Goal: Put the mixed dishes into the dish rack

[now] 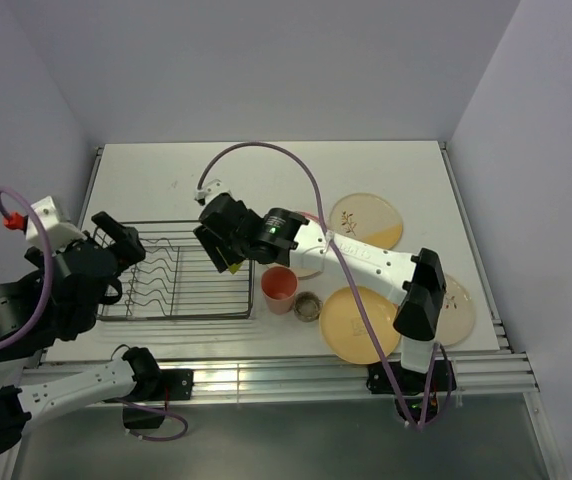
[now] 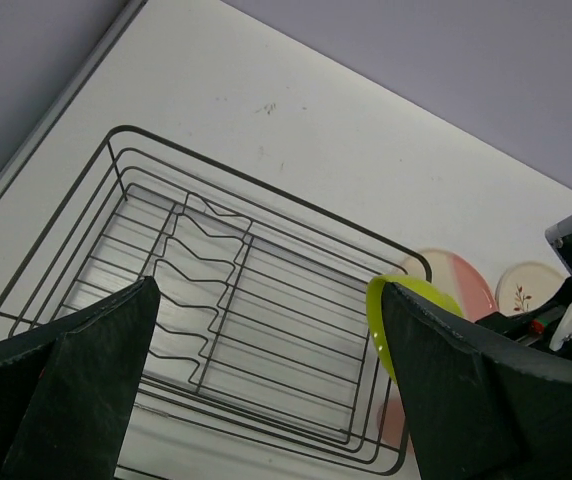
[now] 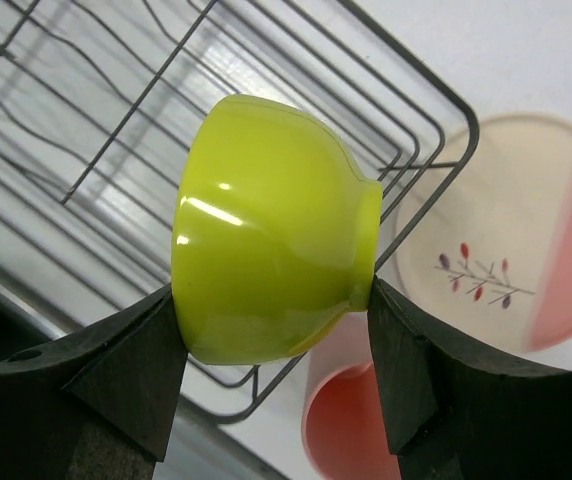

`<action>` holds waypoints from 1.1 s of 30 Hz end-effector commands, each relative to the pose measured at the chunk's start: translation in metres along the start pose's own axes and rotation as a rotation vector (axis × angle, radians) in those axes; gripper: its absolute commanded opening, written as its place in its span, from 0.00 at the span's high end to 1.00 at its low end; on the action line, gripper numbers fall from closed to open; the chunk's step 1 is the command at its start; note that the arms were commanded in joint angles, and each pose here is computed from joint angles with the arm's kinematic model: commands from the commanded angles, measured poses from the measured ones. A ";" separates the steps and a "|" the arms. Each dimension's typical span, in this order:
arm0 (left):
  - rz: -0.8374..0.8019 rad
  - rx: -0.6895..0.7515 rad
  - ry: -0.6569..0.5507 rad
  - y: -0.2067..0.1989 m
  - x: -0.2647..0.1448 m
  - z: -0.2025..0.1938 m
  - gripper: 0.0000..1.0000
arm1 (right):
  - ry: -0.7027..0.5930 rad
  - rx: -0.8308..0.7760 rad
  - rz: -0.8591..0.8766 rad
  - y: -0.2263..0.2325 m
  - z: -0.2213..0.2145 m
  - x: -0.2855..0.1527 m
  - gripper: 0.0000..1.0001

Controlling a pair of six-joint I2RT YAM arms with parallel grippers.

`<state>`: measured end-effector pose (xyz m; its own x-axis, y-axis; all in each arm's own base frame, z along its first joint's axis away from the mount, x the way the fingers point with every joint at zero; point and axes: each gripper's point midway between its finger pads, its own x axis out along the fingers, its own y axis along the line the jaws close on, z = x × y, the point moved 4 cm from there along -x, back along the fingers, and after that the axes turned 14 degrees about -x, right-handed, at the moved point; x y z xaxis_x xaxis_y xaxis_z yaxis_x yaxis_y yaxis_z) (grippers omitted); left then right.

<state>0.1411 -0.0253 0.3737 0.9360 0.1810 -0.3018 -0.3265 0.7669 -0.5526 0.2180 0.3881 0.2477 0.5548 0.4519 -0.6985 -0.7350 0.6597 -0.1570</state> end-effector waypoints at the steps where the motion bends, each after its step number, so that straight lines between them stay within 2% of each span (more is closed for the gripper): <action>1: 0.016 -0.025 -0.023 0.016 -0.002 0.003 0.01 | -0.093 -0.056 -0.138 -0.006 0.018 0.010 1.00; 10: -0.020 0.005 0.059 0.013 -0.006 -0.006 0.01 | -0.031 -0.144 -0.282 0.003 0.018 0.062 1.00; 20: -0.053 -0.018 0.132 0.015 -0.012 -0.015 0.01 | 0.027 -0.301 -0.492 0.008 0.002 0.090 1.00; 27: -0.067 -0.011 0.148 0.013 -0.013 -0.016 0.01 | 0.055 -0.354 -0.509 0.021 -0.007 0.107 1.00; 29: -0.069 -0.004 0.145 0.014 -0.014 -0.015 0.01 | 0.071 -0.379 -0.510 0.029 -0.014 0.113 0.92; 33: -0.073 -0.007 0.139 0.016 -0.015 -0.011 0.01 | 0.076 -0.403 -0.533 0.036 -0.019 0.116 0.85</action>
<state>0.1243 -0.0290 0.3589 0.9294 0.0411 -0.3668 -0.2661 0.7633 -0.5887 0.2501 0.4442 0.1356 0.8289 0.0775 -0.5540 -0.5196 0.4734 -0.7113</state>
